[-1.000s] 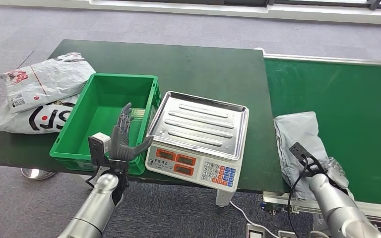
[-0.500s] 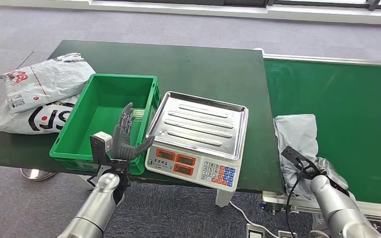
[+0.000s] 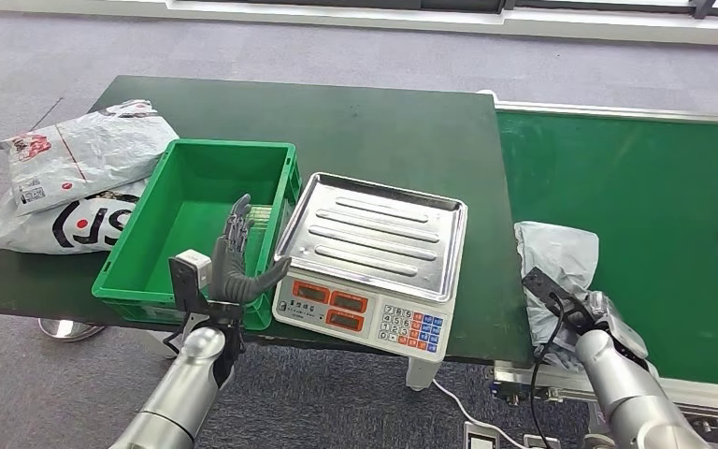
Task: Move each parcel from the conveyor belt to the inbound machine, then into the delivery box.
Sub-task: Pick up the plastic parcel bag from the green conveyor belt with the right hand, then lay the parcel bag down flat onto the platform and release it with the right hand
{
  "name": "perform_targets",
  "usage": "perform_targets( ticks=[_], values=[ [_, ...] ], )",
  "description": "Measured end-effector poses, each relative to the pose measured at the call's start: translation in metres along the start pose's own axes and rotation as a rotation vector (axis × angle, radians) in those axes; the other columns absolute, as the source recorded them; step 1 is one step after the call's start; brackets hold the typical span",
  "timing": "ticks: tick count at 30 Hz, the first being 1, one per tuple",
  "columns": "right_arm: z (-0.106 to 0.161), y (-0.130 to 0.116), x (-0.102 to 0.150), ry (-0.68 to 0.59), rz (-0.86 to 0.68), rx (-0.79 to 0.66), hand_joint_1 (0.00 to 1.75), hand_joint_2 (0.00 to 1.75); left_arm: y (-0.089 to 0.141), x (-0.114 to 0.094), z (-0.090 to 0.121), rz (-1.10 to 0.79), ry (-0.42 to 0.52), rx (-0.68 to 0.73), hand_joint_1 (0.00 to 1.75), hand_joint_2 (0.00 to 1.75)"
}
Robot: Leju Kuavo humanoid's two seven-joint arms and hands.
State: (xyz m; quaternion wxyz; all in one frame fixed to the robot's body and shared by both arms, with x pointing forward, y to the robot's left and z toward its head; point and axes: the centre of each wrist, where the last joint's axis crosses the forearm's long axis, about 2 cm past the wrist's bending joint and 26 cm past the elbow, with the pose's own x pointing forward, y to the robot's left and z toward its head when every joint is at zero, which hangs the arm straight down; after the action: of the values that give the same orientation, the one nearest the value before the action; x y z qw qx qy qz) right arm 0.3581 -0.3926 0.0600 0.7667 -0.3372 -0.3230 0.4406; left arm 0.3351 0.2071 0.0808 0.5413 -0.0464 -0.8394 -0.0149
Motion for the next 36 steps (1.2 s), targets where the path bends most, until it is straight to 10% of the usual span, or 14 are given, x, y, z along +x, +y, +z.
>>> perform_targets(
  ticks=[8, 23, 36],
  values=[
    [0.002, -0.004, 0.007, -0.082, -0.059, -0.106, 1.75, 1.75, 0.000, 0.001, 0.003, 0.001, -0.004, 0.002, 0.00, 1.75],
    [0.052, -0.067, 0.057, -0.684, -0.316, -0.895, 1.75, 1.75, 0.000, 0.004, 0.009, -0.002, -0.019, 0.010, 0.00, 1.75],
    [0.090, -0.072, 0.074, -0.868, -0.345, -1.029, 1.75, 1.75, 0.001, 0.004, 0.009, -0.001, -0.019, 0.002, 0.00, 1.75]
  ],
)
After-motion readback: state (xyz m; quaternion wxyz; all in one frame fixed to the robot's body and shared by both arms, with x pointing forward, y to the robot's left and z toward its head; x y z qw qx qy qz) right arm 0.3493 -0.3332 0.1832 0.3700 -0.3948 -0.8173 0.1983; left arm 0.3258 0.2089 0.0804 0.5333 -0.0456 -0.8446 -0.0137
